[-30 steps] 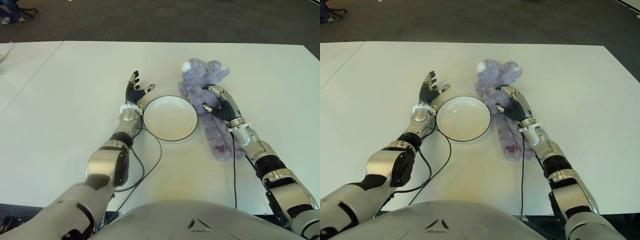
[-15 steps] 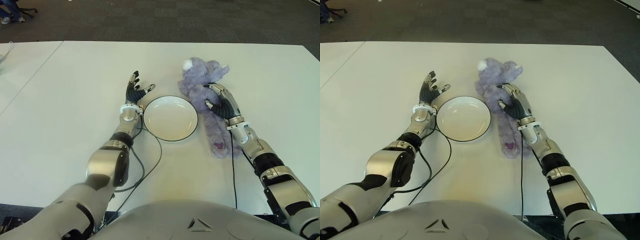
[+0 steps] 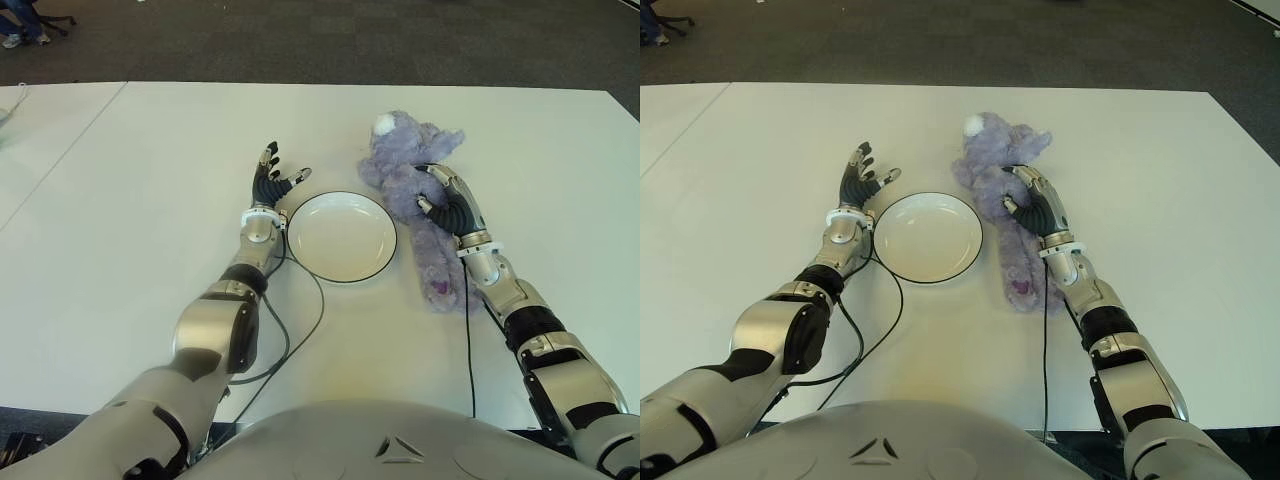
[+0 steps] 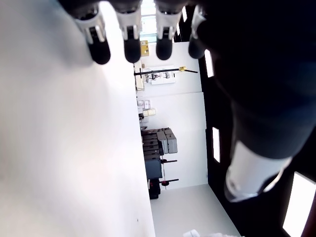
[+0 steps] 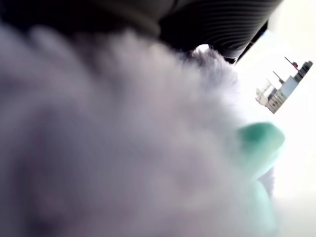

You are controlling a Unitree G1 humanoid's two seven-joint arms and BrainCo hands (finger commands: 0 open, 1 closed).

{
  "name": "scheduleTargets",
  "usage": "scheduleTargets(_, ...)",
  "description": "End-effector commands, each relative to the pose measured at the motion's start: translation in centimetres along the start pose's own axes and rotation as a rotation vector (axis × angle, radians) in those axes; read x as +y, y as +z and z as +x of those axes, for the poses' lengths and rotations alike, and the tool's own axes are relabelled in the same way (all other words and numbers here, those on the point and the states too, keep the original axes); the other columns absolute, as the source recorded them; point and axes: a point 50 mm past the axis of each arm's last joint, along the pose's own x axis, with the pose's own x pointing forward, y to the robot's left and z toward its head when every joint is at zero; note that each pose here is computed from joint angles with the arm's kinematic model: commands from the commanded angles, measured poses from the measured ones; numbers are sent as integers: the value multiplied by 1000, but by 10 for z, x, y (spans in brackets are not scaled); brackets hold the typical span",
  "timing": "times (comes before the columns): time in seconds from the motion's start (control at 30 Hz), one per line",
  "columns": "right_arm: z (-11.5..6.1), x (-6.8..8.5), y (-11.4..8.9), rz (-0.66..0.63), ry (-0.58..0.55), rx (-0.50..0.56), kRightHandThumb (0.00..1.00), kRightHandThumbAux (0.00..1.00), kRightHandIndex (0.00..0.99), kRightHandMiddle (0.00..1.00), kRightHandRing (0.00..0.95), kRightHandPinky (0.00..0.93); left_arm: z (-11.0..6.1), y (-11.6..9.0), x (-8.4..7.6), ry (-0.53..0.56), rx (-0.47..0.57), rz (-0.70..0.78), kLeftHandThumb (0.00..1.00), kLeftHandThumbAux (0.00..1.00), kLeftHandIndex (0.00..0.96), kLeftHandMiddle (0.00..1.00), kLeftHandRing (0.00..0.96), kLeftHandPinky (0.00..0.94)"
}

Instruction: Put the doll into the plate.

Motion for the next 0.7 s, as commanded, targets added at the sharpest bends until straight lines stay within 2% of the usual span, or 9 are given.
scheduleTargets(0.03,-28,22,-21,10,87,150,717,708,441,848,862,881,-59,-88,-15,-36,393,-2,0,777,42,76,84,122)
scheduleTargets(0.43,-20,5,-19,-18,5,111,717,707,441,848,862,880,-58,-88,-13,-42,396,-34,0,791,32,70,81,120)
scheduleTargets(0.57,-7,-22,-14,-51,-58,52,715,708,441,846,856,866,-58,-88,-13,-43,393,-24,0,795,32,72,83,121)
scheduleTargets(0.67,-2,-36,-11,-67,-93,30,713,709,441,846,858,861,-58,-88,-13,-43,394,-23,0,792,32,71,82,118)
scheduleTargets(0.7,4,-46,-8,-78,-138,1,712,710,441,847,858,860,-58,-88,-13,-44,394,-20,0,791,32,70,82,117)
